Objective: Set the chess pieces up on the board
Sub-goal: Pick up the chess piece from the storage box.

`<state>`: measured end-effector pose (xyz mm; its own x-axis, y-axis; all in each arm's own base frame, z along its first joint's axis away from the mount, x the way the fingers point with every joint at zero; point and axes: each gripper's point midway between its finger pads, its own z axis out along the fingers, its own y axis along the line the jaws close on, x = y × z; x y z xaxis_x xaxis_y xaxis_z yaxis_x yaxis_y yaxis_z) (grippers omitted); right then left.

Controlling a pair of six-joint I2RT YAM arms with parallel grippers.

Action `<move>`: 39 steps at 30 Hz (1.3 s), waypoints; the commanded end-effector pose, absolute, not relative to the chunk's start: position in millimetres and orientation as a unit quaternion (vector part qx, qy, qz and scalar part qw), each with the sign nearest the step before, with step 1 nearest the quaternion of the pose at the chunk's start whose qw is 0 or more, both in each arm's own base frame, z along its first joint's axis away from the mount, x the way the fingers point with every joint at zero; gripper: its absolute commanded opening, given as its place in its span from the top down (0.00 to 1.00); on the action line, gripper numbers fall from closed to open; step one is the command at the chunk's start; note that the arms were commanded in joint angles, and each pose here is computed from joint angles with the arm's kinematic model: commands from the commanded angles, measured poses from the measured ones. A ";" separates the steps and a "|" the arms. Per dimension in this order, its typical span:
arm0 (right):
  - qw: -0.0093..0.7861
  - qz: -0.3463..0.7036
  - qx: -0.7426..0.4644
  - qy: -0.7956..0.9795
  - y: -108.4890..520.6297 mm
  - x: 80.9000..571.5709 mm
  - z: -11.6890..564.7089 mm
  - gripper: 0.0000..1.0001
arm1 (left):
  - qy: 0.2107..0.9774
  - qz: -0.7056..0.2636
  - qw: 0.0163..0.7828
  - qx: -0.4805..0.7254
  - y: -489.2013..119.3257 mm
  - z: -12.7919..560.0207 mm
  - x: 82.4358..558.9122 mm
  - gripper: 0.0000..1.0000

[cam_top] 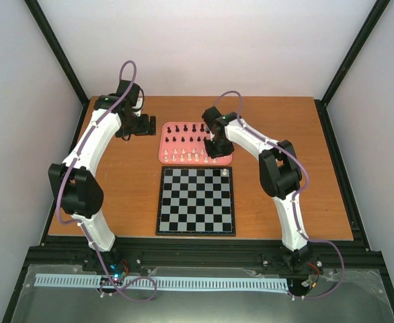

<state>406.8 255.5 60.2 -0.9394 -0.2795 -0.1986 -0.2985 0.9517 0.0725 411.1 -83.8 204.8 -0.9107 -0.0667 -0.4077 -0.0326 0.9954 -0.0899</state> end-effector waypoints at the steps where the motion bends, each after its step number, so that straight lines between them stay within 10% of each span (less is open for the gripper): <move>1: 0.078 0.057 -0.142 0.985 255.9 409.3 47.8 0.67 | 0.976 -0.036 0.216 -0.018 -83.7 209.1 417.0 0.00; 39: 0.064 0.060 -0.142 0.986 257.6 411.9 40.2 0.79 | 0.977 -0.034 0.210 -0.018 -83.9 205.0 418.6 0.00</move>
